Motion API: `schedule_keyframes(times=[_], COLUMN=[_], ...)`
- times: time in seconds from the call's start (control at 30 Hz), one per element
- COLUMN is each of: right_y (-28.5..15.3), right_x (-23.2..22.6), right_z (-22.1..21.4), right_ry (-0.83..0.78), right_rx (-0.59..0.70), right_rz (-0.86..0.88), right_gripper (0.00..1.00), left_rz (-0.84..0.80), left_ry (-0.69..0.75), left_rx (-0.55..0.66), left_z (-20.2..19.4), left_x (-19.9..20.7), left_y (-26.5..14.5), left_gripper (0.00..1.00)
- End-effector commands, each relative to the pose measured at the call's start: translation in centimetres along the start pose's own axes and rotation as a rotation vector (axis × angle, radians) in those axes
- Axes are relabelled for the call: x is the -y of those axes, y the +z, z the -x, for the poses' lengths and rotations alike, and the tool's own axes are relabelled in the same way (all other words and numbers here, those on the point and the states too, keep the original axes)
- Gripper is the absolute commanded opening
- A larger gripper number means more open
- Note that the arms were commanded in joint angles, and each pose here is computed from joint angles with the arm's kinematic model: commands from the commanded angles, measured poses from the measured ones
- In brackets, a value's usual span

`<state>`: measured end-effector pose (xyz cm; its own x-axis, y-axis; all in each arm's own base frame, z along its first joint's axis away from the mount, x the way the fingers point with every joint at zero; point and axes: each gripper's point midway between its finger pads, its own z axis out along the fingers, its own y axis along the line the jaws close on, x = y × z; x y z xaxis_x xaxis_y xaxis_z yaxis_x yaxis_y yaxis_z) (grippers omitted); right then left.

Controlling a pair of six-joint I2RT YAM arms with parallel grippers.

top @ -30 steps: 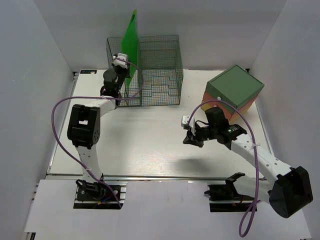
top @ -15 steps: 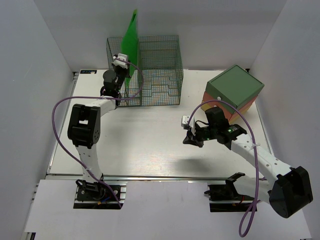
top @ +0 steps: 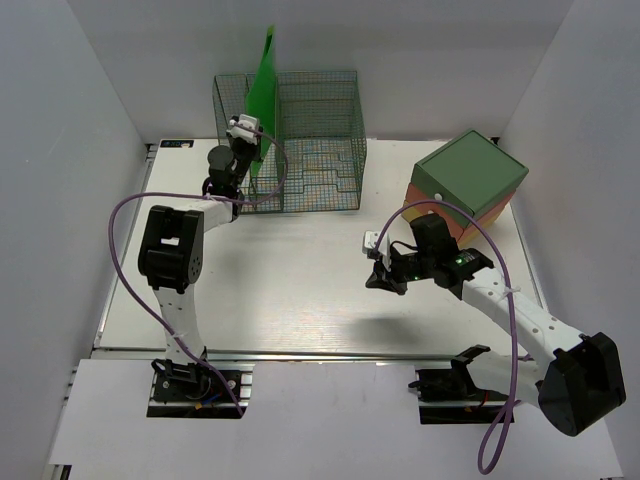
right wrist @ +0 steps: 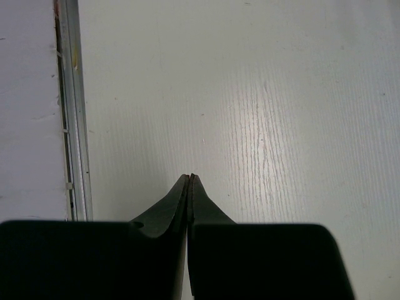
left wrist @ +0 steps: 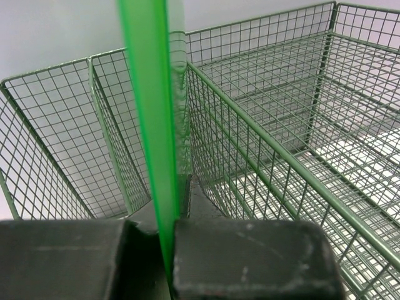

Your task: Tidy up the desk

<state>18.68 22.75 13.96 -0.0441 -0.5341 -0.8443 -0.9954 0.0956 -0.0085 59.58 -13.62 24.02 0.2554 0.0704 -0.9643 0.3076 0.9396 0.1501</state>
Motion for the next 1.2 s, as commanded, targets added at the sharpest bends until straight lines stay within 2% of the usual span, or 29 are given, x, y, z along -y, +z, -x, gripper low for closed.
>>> schedule_keyframes(times=[0.0,0.07,0.13,0.17,0.33,0.67,0.83,1.17], right_y=[-0.2,-0.1,-0.2,-0.1,-0.1,-0.2,-0.2,-0.3], right_x=[0.1,0.0,0.1,0.1,0.0,0.0,0.0,0.1], right_z=[0.8,0.8,0.9,0.8,0.8,0.9,0.9,0.9], right_ry=[-0.028,-0.027,-0.029,-0.030,-0.027,-0.031,-0.031,-0.035], right_rx=[0.020,0.018,0.020,0.018,0.017,0.022,0.023,0.023], right_rz=[0.007,0.010,0.009,0.008,0.009,0.011,0.007,0.005], right_gripper=[0.00,0.00,0.00,0.00,0.00,0.00,0.00,0.00], left_rz=[-0.032,-0.020,-0.011,-0.012,-0.013,-0.056,-0.071,-0.107], left_ry=[0.008,0.007,0.002,-0.002,-0.029,-0.038,-0.023,-0.057], left_rx=[0.031,0.027,0.015,0.008,-0.044,-0.164,-0.165,-0.224], left_z=[1.9,1.9,1.7,1.5,0.3,-0.4,-1.0,-4.5], left_x=[0.4,0.2,0.1,0.2,0.3,0.8,1.1,2.4], left_y=[-0.2,-0.4,-0.6,-0.7,-0.9,-0.1,-0.7,-2.2], left_gripper=[0.06,0.09,0.18,0.18,0.00,0.00,0.00,0.00])
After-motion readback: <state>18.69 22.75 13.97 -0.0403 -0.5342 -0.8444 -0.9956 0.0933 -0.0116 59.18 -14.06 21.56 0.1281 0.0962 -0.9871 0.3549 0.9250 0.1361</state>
